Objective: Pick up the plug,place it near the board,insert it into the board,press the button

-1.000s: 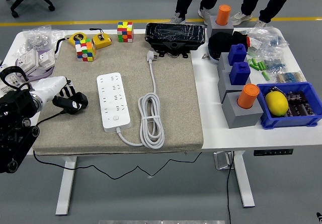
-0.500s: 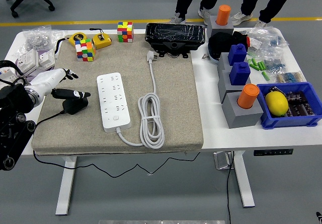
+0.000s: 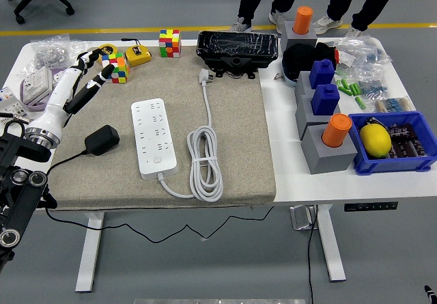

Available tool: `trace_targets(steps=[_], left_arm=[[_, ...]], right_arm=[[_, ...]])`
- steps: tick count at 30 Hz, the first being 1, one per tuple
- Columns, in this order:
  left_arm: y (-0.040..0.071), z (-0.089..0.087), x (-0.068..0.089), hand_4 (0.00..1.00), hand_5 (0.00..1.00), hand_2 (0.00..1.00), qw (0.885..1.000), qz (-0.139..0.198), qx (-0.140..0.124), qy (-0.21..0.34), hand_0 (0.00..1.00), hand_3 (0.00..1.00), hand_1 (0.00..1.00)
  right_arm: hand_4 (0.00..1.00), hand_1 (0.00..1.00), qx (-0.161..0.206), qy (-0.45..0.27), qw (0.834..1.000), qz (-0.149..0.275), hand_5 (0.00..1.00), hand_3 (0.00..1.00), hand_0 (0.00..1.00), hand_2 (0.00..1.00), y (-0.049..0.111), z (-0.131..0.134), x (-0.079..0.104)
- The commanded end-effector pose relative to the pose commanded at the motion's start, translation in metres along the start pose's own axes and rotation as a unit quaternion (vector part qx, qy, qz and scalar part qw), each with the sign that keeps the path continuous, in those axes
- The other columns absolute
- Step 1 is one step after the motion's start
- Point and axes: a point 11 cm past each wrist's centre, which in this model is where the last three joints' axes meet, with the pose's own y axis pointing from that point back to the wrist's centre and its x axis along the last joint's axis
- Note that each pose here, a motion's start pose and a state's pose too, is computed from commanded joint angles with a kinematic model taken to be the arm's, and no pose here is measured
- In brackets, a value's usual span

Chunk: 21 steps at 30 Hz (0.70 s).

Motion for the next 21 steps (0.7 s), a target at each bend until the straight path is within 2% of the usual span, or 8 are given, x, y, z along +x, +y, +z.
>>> trace_targets(steps=[7, 12, 13, 21], left_arm=[[0.025, -0.02, -0.002, 0.998, 0.998, 0.991, 0.998, 0.027, 0.025, 0.053, 0.981, 0.998, 0.998], [0.037, -0.029, -0.005, 0.998, 0.998, 0.991, 0.996, 0.04, 0.034, 0.077, 0.981, 0.998, 0.998], [0.039, -0.03, -0.006, 0.998, 0.998, 0.968, 0.995, 0.043, 0.033, 0.081, 0.935, 0.966, 0.979], [0.043, -0.028, -0.009, 0.998, 0.998, 0.956, 0.996, 0.045, 0.026, 0.079, 0.915, 0.961, 0.966]], right_arm=[[0.998, 0.729, -0.006, 0.003, 1.0, -0.005, 0.998, 0.762, 0.831, 0.717, 0.0, 0.008, -0.006], [0.998, 0.729, -0.011, 0.006, 1.0, -0.009, 0.998, 0.762, 0.831, 0.717, 0.0, 0.014, -0.011], [0.998, 0.728, -0.012, 0.007, 1.0, -0.01, 0.998, 0.762, 0.831, 0.717, 0.001, 0.014, -0.012], [0.998, 0.729, -0.013, 0.009, 1.0, -0.014, 0.998, 0.762, 0.831, 0.717, 0.001, 0.016, -0.017]])
